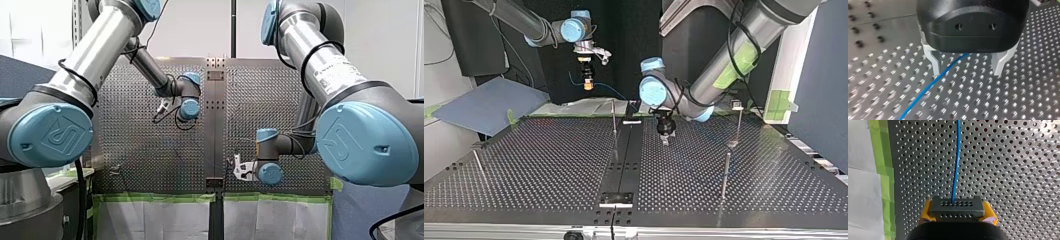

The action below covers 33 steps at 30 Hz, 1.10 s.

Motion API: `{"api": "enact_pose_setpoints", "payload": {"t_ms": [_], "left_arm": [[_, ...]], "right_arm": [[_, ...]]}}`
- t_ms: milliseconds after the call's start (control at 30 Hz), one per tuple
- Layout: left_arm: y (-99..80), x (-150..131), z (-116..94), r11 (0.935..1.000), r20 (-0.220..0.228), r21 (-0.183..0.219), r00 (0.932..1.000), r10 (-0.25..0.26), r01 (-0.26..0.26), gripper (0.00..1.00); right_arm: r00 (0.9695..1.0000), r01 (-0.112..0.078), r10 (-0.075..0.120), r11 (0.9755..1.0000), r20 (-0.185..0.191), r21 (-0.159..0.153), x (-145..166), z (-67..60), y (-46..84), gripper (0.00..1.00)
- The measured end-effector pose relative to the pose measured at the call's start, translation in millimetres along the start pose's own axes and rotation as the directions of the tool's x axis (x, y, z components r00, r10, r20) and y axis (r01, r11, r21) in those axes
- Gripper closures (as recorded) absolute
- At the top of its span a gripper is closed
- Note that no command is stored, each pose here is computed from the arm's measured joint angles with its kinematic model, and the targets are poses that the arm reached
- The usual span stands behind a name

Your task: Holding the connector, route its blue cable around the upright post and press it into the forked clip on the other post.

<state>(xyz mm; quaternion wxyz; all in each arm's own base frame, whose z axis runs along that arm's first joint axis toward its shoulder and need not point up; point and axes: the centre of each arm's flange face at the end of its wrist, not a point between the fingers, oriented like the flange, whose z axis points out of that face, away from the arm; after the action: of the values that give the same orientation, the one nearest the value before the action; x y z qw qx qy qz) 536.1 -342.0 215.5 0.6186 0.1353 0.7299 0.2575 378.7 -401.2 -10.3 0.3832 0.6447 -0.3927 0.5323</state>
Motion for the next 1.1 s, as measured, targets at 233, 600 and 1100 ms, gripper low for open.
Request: {"api": "enact_pose_setpoints", "payload": {"t_ms": [233, 600, 1100], "left_arm": [[-17.9, 19, 1, 0.9995, -0.03, 0.004, 0.999, 0.032, -0.032, 0.0], [-50.7, 50, -1, 0.9957, -0.061, 0.054, 0.995, 0.079, -0.076, 0.0], [-89.9, 84, -11, 0.9884, -0.083, 0.121, 0.9912, 0.103, -0.093, 0.0]], "right_arm": [[1.0, -0.001, 0.001, 1.0, 0.0, 0.0, 0, 0.0, 0.0, 1.0], [1.0, -0.001, 0.001, 1.0, -0.001, 0.0, 0, 0.1, -0.2, 1.0], [1.0, -0.001, 0.001, 1.0, -0.003, 0.006, 0, -0.1, -0.9, 1.0]]}}
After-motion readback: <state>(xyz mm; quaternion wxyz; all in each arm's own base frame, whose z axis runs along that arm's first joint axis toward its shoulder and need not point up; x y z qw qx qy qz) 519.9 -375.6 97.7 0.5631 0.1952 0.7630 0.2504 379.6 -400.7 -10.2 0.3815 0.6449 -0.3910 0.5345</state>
